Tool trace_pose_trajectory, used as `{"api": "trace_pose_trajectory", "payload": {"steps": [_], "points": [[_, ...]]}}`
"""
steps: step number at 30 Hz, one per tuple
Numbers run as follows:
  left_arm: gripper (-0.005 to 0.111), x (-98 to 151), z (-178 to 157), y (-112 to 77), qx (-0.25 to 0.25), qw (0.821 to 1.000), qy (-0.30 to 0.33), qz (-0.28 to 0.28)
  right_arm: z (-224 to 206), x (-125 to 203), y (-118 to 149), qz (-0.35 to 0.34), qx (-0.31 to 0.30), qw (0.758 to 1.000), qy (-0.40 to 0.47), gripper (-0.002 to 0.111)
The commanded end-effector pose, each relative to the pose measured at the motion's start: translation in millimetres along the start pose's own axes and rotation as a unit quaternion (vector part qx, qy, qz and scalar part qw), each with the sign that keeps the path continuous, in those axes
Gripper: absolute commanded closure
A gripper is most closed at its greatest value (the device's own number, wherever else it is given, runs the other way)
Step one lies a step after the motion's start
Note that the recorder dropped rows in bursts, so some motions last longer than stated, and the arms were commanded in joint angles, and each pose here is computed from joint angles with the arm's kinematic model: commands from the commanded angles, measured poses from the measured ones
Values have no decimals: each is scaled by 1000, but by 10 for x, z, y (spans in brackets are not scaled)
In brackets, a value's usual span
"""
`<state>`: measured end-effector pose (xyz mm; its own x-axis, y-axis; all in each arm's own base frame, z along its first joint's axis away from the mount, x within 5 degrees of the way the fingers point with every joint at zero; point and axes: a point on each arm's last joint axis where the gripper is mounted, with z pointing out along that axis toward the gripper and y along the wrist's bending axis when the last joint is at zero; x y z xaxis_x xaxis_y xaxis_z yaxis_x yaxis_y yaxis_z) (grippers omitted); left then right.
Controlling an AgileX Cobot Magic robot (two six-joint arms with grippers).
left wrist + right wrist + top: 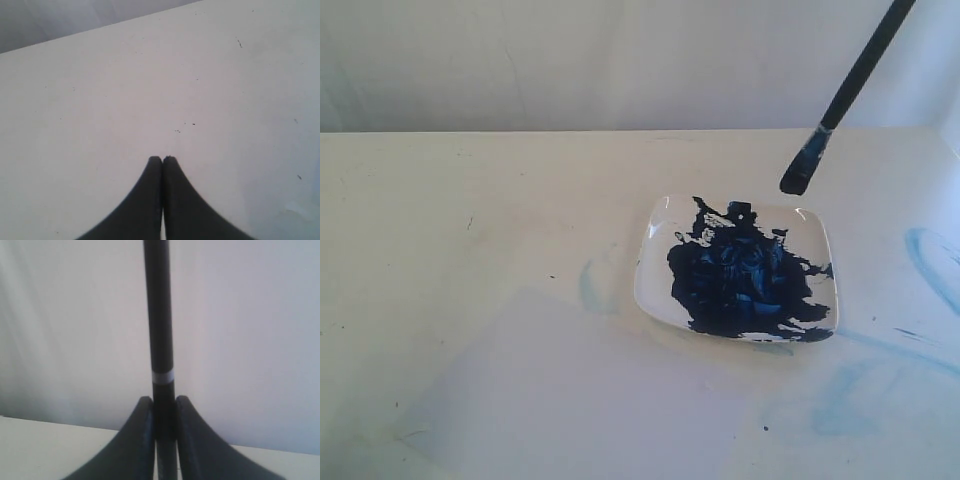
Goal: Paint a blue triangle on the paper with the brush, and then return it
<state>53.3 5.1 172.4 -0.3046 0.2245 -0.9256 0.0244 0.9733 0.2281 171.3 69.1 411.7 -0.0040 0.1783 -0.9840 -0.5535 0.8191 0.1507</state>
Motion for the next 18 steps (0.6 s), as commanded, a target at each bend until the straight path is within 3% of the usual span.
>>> {"api": "trace_pose_trajectory", "payload": {"steps": [1,8,10,11,16,18], "points": [[107,2,2,5,-5,1000,-5,15,12,27,-3,7,-4,1000,5,108],[107,-61,0,7,-7,999,-40,28,11,30,35,7,-25,1000,7,108],[107,-179,-18,10,-10,994,-105,27,11,30,28,7,-21,1000,7,108],[107,-286,-48,12,-14,986,-166,27,11,30,29,7,-22,1000,7,108],[107,-533,-179,18,-21,948,-315,25,11,29,18,7,-16,1000,6,108],[107,-669,-303,22,-24,912,-410,19,11,29,20,7,-17,1000,6,108]]}}
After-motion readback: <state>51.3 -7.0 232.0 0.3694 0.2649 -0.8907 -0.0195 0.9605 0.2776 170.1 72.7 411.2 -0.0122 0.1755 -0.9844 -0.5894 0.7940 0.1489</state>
